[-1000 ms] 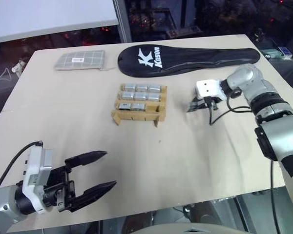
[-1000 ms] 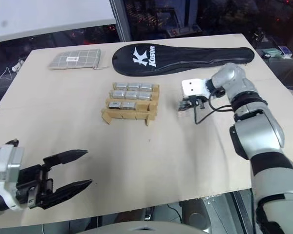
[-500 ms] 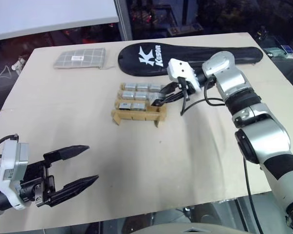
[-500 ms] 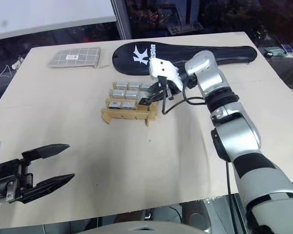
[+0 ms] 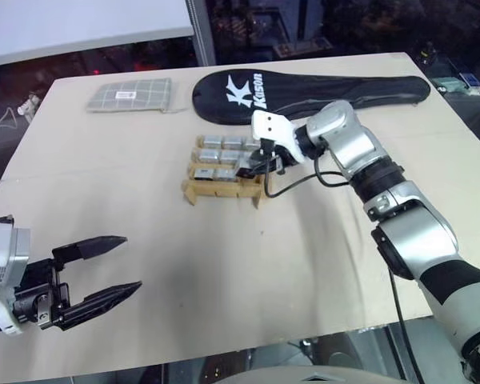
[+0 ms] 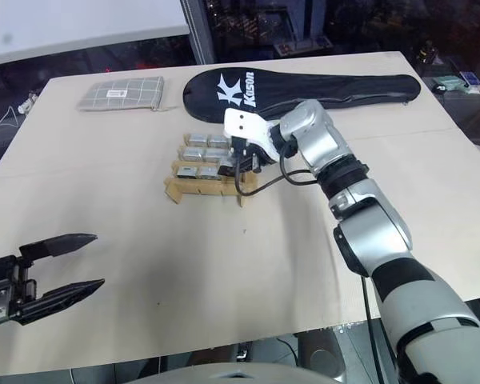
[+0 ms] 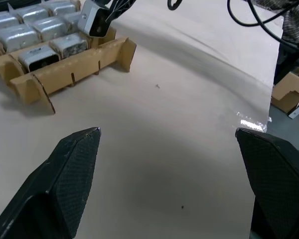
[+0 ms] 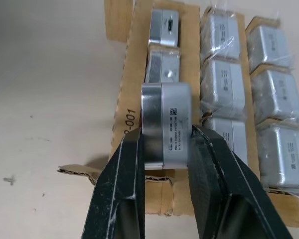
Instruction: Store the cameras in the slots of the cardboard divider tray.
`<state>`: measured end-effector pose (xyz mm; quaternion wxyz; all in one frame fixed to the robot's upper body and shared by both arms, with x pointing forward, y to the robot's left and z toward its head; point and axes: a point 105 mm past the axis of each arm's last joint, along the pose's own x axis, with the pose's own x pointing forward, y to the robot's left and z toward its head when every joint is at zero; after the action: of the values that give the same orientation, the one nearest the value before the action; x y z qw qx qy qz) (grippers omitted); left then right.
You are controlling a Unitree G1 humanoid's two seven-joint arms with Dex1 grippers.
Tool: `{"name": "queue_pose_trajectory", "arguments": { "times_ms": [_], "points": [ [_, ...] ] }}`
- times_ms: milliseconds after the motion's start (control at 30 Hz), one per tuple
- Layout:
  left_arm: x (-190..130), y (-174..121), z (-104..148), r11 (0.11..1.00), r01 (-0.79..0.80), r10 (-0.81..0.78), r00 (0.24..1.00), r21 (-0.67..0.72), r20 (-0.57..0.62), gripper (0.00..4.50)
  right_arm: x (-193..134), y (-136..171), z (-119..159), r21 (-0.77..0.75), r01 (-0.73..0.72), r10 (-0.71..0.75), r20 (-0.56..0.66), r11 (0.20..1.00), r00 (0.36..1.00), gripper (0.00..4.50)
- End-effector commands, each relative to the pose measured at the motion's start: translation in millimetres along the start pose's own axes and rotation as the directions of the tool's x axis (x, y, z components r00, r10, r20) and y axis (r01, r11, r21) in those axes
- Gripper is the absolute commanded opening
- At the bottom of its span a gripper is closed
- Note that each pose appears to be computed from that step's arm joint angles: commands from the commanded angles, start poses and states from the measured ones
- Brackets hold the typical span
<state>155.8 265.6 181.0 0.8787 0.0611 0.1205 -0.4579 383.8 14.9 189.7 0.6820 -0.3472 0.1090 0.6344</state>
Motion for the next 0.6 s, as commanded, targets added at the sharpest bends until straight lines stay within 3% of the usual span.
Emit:
{"name": "queue_pose_trajectory", "arguments": {
  "times_ms": [33,600],
  "points": [
    [-7,2,4,0.999,-0.017,0.017,1.0,0.041,-0.004,4.5,-5,-6,14,-0.045,0.027,-0.028,-0.018,0.999,0.999,0.66],
    [-8,5,-1,0.999,-0.005,0.006,1.0,0.04,-0.007,4.5,1,-1,-6,-0.01,-0.008,0.007,-0.14,1.0,0.99,0.66]
  ]
}}
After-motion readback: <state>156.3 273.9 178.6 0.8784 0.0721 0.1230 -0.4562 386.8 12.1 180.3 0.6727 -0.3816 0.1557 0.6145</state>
